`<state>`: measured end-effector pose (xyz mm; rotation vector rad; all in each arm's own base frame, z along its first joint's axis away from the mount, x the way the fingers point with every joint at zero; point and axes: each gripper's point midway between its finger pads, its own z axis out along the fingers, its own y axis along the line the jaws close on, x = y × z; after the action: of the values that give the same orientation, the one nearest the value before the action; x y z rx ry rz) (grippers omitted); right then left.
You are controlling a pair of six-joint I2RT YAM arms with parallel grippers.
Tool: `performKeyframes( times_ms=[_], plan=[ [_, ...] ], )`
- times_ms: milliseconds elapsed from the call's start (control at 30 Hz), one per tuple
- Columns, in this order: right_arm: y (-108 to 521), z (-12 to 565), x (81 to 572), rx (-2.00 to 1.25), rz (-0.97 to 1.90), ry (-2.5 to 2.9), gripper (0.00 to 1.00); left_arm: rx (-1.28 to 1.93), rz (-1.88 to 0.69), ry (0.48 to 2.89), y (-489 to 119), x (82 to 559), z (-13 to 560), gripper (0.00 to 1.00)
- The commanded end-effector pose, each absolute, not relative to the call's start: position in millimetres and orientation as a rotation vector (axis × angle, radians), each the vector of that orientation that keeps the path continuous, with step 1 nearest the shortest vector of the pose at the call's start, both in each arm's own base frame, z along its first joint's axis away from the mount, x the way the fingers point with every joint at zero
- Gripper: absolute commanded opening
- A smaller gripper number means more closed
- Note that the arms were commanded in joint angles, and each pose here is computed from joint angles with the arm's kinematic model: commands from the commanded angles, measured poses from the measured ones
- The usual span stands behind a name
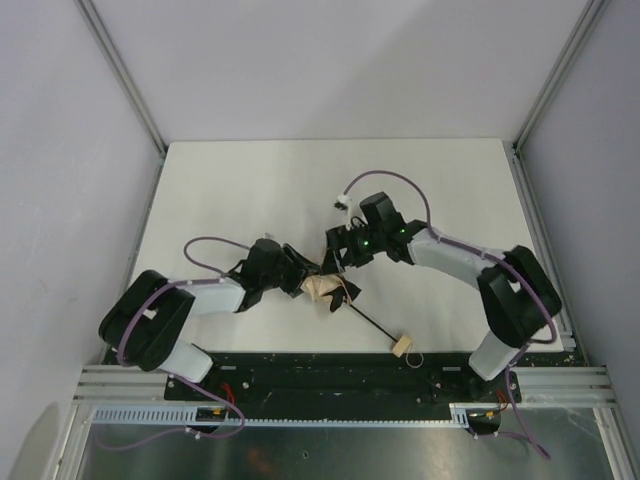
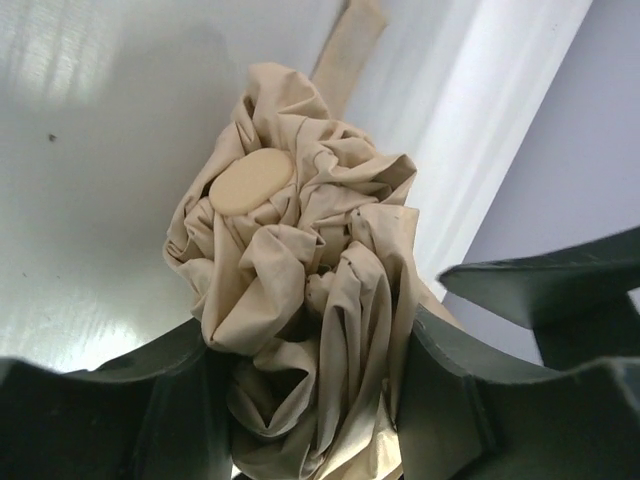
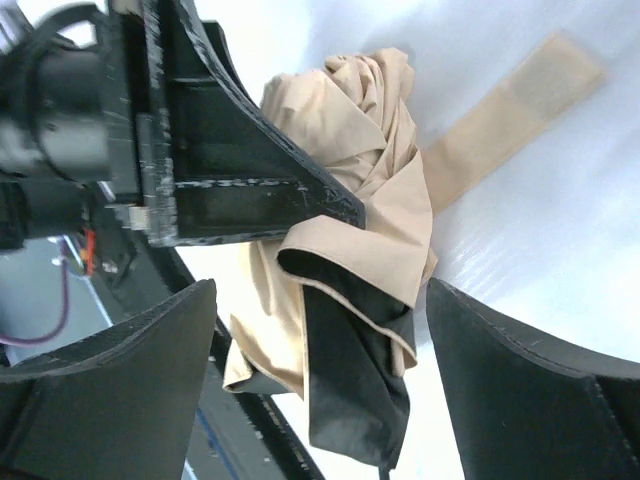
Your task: Put away the umbrella
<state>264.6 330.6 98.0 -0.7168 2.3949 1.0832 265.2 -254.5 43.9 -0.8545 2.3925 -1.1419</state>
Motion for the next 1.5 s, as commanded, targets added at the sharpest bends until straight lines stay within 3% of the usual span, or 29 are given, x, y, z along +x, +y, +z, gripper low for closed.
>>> performKeyframes(
  times_ms=[0,233,333,433,667,1200,1467],
  plan=[
    [314.3,153.0,276.4,-0.483,1.035,2.352,0.9,-0.749,-1.269,2.305,-260.4,268.0,86.5,0.0],
    [249.7,177.0,300.3,-0.06,0.945,2.307,0.98,-0.702,-1.425,2.206,-260.9,266.3,135.2,0.0],
    [237.7,182.7,296.8,0.022,1.084,2.268,0.99,-0.683,-1.471,2.146,-258.8,265.8,157.4,0.0],
    [254.1,202.0,278.5,-0.166,1.149,2.173,0.99,-0.686,-1.508,2.132,-260.0,263.5,166.5,0.0],
    [294.4,223.2,235.8,-0.722,0.89,1.879,0.99,-0.771,-1.455,2.197,-256.3,261.7,150.5,0.0],
    [376.7,162.9,225.5,-1.114,0.742,1.844,0.99,-0.782,-1.386,2.212,-253.7,269.1,147.7,0.0],
    [383.8,118.1,230.1,-1.17,0.605,1.922,0.96,-0.86,-1.34,2.294,-255.1,268.9,139.9,0.0]
  ],
)
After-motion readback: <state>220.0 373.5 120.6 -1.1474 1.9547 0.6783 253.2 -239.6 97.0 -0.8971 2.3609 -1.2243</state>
